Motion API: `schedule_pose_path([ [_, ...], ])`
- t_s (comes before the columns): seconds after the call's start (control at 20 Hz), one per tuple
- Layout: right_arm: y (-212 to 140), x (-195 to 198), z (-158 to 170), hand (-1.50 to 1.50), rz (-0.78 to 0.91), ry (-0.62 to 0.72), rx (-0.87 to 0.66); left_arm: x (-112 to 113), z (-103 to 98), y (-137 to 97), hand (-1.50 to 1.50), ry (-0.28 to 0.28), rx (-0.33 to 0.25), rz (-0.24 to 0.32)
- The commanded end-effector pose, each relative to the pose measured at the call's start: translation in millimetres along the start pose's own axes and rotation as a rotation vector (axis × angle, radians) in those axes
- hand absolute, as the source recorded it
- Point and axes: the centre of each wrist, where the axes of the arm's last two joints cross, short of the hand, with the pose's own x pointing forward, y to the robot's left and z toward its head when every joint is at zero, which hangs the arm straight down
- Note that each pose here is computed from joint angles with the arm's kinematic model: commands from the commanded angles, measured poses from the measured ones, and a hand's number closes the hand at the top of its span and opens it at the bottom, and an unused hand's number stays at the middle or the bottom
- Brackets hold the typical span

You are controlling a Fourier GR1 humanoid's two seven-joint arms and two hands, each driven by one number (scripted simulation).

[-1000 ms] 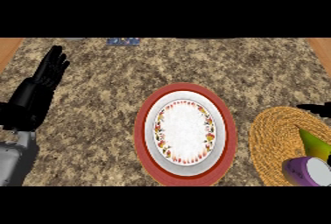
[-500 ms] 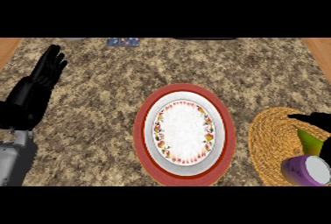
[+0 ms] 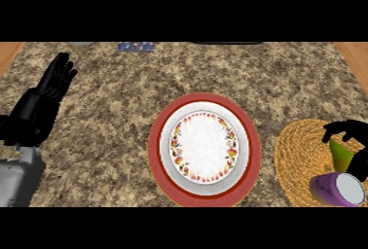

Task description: Pick the pear from the placemat and place it in the plate

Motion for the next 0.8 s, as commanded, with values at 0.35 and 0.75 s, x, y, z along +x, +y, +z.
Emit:
schedule_pose_path([
  [0.35, 78, -61, 49, 1.5, -0.089, 0.486, -0.398, -16, 25, 42, 0.0, 0.098, 0.172, -0.048],
  [0.75, 108, 2, 95, 1.5, -0.195, 0.317, -0.671, -16, 34, 45, 0.0, 0.103, 0.164, -0.049],
])
